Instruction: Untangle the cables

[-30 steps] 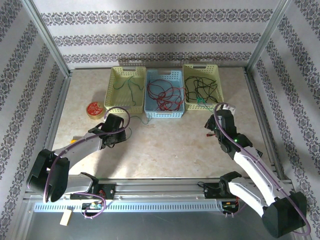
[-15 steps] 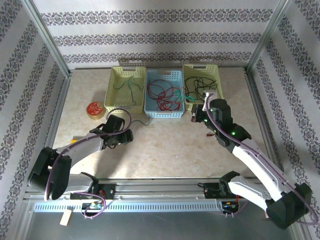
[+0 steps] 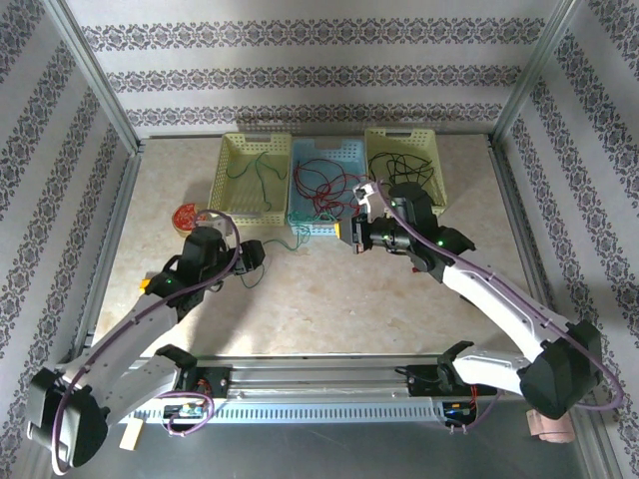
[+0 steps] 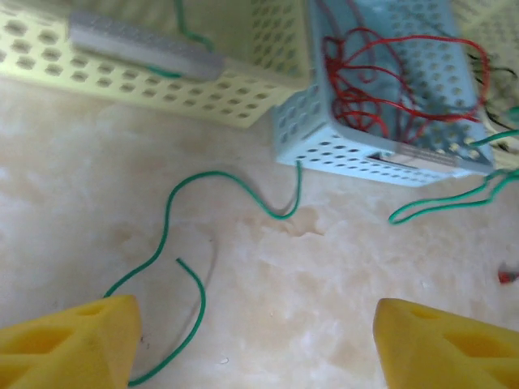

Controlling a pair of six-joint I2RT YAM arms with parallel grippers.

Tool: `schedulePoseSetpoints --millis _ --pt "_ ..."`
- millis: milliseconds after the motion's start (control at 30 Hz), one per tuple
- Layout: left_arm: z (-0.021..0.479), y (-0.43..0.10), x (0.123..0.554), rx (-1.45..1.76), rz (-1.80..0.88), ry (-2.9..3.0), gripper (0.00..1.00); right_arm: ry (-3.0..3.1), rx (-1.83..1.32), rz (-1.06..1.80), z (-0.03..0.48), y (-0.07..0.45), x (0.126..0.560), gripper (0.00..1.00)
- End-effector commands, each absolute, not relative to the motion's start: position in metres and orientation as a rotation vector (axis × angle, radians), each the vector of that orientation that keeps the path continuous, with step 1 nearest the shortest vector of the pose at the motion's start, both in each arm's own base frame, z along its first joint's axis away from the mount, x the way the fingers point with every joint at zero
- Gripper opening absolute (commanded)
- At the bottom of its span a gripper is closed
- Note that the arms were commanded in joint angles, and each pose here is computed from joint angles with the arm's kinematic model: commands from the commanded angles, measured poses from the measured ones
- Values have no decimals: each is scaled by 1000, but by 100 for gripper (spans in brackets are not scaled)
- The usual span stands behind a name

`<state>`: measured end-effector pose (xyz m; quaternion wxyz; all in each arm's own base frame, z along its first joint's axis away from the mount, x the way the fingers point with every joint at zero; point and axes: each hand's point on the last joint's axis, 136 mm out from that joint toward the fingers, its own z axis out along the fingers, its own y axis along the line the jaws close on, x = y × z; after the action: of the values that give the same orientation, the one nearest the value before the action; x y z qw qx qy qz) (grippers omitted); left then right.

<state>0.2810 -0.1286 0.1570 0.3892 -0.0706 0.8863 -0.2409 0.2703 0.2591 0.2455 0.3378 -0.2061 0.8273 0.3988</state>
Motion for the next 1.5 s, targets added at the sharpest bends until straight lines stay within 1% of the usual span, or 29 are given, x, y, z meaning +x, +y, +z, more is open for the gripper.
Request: schedulePoseSetpoints --millis 0,100,167,467,600,733,900,933,1000,1033,1067,1167,1267,1467 --pt "167 -154 274 -18 -747 2228 72 2140 -653 1194 258 275 248 0" --pt "174 -171 273 42 -864 2209 76 2149 -661 1217 254 277 246 0" --pt "178 -175 274 54 -889 2193 79 2157 -668 1233 253 279 245 0" --pt "188 -183 275 167 -887 2194 77 2169 -706 1305 250 285 240 0" --pt "190 -188 280 192 -898 2191 72 2162 -731 1362 253 288 233 0" --pt "190 -196 283 215 -937 2190 65 2153 -756 1430 258 292 226 0" --pt "187 -197 285 234 -926 2203 62 2155 -778 1495 259 295 220 0" --pt "188 -197 285 232 -926 2201 58 2155 -780 1502 259 295 220 0" --pt "189 -198 285 232 -937 2195 56 2158 -781 1515 258 295 218 0" --pt "189 -199 285 230 -944 2194 53 2159 -785 1524 258 295 217 0" --pt "188 -199 285 229 -948 2194 51 2159 -785 1532 258 296 217 0" --pt "186 -201 285 227 -965 2195 48 2154 -789 1550 259 296 215 0" --pt "183 -202 286 224 -974 2200 48 2151 -795 1566 260 297 214 0" --pt "181 -206 285 225 -1005 2202 41 2141 -804 1594 263 299 213 0"
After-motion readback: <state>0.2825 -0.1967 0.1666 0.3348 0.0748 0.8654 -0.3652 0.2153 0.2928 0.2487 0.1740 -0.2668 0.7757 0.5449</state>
